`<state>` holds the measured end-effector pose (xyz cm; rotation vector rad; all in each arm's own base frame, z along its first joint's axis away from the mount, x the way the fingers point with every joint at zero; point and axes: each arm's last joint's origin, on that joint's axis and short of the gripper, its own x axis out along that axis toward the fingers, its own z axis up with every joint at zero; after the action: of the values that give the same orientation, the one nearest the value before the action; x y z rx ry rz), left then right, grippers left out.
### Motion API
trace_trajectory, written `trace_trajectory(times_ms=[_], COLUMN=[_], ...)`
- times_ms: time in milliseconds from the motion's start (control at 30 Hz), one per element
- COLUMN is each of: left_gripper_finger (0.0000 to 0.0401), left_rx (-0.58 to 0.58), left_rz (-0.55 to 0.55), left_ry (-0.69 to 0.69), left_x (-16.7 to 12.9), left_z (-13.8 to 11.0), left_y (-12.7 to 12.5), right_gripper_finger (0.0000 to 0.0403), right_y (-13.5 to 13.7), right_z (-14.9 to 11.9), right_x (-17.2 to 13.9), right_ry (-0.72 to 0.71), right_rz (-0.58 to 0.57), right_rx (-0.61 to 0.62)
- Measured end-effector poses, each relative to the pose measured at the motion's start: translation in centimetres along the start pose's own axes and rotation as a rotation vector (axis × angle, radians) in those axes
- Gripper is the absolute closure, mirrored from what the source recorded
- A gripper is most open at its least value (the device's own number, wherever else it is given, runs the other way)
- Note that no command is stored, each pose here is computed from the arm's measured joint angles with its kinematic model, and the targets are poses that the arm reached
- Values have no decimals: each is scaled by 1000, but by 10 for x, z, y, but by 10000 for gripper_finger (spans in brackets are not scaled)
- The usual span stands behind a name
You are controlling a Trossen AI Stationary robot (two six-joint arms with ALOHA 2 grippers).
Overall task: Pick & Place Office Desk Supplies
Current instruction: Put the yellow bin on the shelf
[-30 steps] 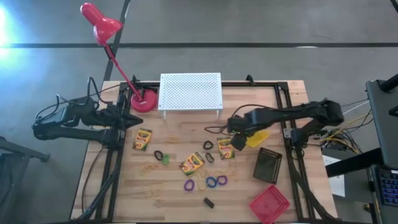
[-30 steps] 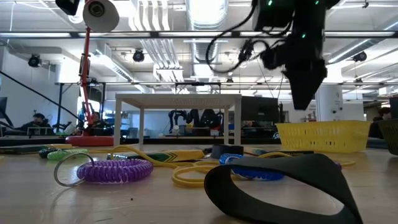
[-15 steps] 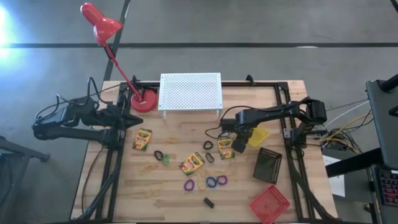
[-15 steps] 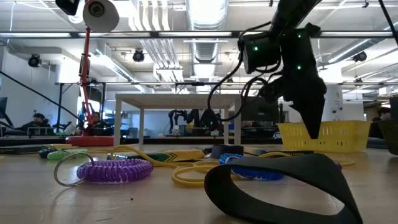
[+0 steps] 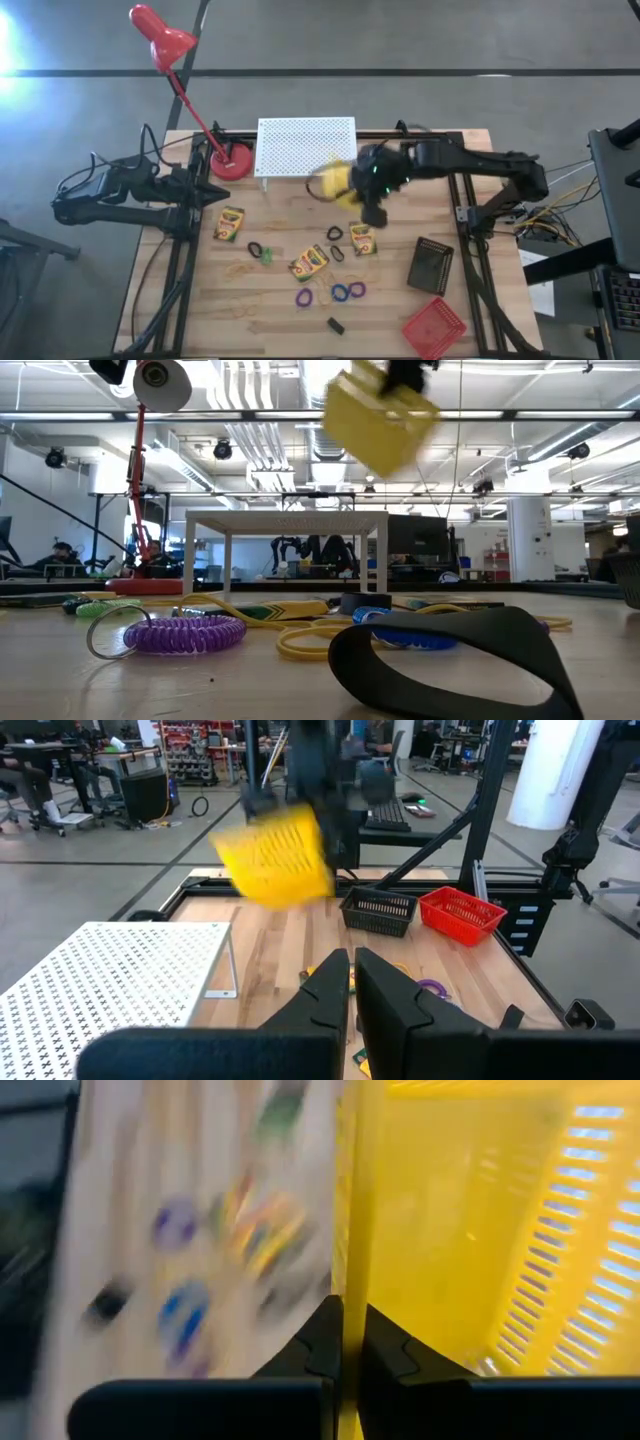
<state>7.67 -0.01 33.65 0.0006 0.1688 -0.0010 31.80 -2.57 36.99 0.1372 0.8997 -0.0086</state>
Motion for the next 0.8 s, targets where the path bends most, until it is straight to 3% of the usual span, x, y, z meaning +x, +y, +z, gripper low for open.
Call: trace_trajectory(times_ms=[133,333,433,567,800], left_gripper_finger=[373,373,373,373,373], left_rx=[0,0,0,0,-1], left_rz=[0,0,0,0,0], left_ry=[0,0,0,0,0], left_x=[0,0,0,0,0], left_z=[0,0,0,0,0], left_y=[0,0,0,0,0], right_gripper_finger=[394,394,394,394,394], right_y=[-28,-107,-135,-149,-156], right_z=[44,77,78,71,58], right_x=[-6,42,61,82,107], right_ry=[-134,-67,51,278,435], right_rz=[-126,-259,-355,-472,-487], right_rx=[-199,-204,-168,-210,-273])
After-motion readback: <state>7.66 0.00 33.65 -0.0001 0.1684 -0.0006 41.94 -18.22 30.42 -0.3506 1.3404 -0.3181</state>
